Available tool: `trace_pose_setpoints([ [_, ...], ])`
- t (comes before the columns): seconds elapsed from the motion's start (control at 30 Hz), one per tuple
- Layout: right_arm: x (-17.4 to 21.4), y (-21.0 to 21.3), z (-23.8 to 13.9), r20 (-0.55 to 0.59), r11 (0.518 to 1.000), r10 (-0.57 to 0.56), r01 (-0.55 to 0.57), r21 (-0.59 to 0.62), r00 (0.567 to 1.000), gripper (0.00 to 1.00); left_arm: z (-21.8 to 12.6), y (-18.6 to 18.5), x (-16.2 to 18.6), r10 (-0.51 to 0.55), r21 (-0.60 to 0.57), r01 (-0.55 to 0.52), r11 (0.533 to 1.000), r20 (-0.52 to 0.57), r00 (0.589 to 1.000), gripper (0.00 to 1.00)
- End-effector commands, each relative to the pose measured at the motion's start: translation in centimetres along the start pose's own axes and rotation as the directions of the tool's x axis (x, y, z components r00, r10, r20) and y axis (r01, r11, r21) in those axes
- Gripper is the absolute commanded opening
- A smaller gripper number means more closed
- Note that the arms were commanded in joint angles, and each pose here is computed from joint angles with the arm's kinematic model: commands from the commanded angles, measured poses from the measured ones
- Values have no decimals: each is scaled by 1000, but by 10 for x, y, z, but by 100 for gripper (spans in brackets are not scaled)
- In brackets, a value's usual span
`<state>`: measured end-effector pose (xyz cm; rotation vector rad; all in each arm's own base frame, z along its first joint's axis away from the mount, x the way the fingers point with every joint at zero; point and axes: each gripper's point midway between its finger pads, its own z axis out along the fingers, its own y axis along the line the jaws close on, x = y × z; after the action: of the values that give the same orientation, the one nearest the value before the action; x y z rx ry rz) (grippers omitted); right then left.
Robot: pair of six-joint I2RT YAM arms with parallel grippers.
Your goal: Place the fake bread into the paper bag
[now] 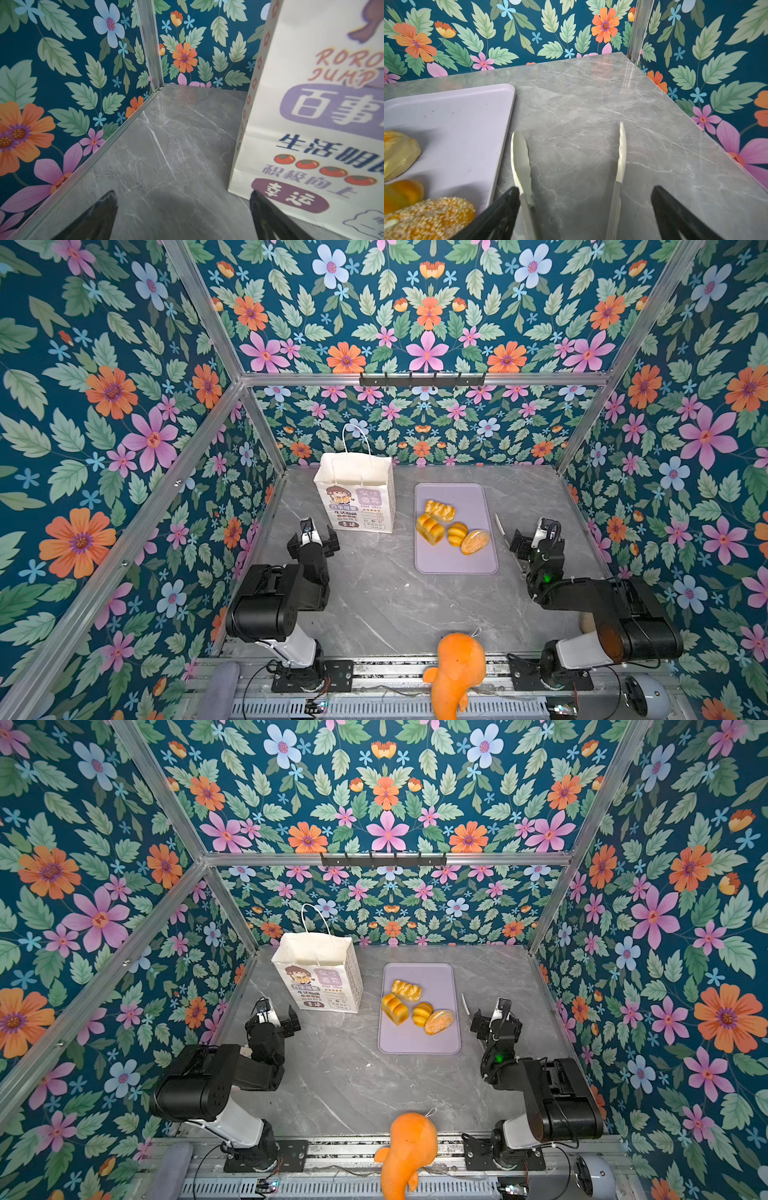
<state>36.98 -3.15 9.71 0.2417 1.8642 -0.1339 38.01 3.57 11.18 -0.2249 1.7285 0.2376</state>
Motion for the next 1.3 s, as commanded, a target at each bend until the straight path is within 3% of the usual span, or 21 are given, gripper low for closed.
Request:
trace_pose_setpoints([
  [0.0, -6, -1, 0, 21, 1000, 4, -5, 7, 1000, 99, 0, 0, -2, -5, 1, 5, 1000, 6, 1000, 100],
  [1.13, -5, -1, -1, 22, 1000, 3, -3, 6, 1000, 99, -1, 0, -2, -4, 2, 4, 1000, 7, 1000, 100],
  [1.27, -15, 4, -11, 64, 999, -4, 6, -33, 998, 99, -6, -9, -16, 19, 60, -20, 998, 26, 999, 100],
])
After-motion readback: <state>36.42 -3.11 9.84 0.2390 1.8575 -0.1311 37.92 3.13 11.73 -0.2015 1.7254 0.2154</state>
